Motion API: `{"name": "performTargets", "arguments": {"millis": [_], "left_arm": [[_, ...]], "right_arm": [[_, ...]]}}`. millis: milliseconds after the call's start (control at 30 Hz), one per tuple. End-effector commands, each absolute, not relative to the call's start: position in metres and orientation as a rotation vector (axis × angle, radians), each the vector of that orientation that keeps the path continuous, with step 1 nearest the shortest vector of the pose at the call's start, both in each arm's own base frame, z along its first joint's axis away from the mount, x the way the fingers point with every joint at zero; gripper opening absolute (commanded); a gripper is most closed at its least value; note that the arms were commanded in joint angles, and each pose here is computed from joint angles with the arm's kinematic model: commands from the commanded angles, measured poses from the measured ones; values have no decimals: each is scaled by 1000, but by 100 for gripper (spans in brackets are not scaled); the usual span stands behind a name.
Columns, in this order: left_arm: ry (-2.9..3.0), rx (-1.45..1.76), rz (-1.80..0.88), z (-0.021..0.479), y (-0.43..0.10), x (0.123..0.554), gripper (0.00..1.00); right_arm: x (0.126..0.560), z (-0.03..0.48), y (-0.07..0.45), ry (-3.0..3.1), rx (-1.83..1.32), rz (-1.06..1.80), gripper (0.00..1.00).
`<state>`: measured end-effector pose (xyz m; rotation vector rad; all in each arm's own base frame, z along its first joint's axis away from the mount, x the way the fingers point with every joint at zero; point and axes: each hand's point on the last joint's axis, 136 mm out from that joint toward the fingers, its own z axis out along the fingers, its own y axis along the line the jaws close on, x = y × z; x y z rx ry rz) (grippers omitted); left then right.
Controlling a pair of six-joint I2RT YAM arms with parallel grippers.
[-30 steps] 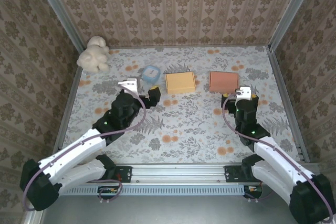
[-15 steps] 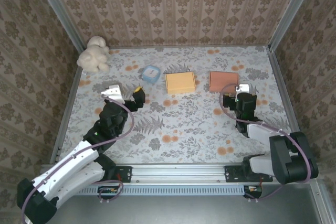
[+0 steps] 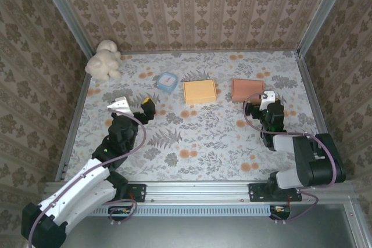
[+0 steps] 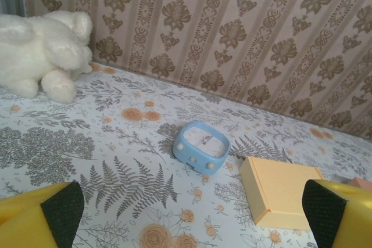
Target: Fold the paper box
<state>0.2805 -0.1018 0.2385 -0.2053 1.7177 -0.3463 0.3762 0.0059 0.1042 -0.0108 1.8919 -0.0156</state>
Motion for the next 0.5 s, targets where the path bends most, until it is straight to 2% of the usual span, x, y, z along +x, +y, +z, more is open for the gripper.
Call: {"name": "performTargets", "arguments": {"millis": [0,200,467], "left_arm": [[1671,-282,-322,240,-86,281,100],[1628,-373,-232,231,-61,286,100],[1588,-461,-142,209,-30,293,100]], "right_arm": [[382,116,16,1835,-62,36,100],[400,99,4,1916,11,-8,100],[400,99,-5,1918,60,-29,100]]}}
